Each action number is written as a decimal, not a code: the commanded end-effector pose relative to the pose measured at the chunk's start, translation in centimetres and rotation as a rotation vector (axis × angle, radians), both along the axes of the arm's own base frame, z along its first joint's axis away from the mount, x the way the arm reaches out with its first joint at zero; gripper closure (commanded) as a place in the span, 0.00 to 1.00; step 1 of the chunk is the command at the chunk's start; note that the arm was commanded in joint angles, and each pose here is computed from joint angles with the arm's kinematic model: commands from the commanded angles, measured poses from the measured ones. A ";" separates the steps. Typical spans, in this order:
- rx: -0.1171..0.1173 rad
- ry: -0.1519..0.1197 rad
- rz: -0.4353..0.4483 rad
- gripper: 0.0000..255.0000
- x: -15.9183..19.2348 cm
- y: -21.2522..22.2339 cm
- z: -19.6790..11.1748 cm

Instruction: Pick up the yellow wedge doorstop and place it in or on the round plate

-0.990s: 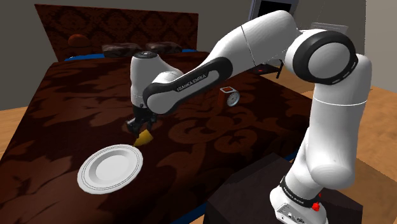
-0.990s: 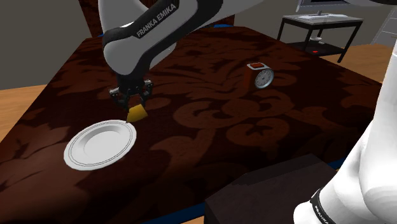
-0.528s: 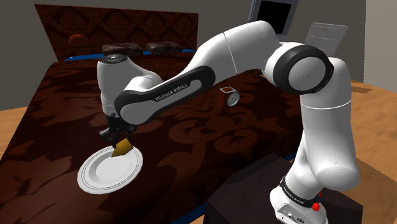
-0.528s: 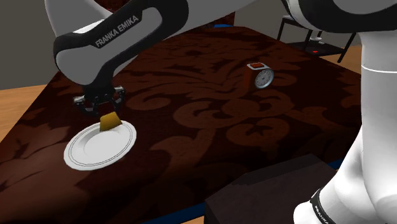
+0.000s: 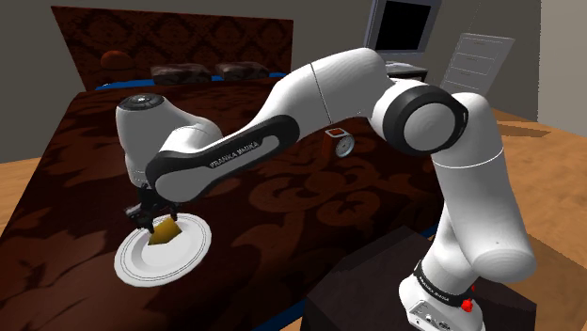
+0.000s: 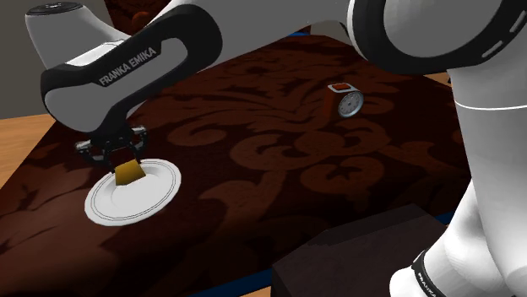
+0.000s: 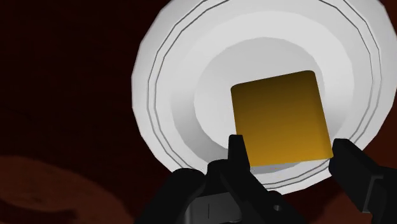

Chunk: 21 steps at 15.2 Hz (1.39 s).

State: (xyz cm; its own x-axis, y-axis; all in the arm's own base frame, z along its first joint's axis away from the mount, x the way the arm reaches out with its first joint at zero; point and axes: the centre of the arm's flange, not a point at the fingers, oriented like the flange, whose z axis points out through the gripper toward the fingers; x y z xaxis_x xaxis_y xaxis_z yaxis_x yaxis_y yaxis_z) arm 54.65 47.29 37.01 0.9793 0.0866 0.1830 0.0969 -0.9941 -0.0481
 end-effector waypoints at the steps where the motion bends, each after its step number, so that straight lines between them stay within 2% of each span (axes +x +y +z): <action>1: 0.000 -0.001 0.000 1.00 0.1 0.1 -1.0; 11: 0.000 -0.001 0.000 1.00 0.1 0.1 -6.5; 19: 0.000 -0.001 0.000 1.00 0.1 0.1 -6.5; 20: 0.000 -0.001 0.000 0.00 0.1 0.1 -6.5; 21: 0.000 -0.001 0.000 0.00 0.1 0.1 -6.5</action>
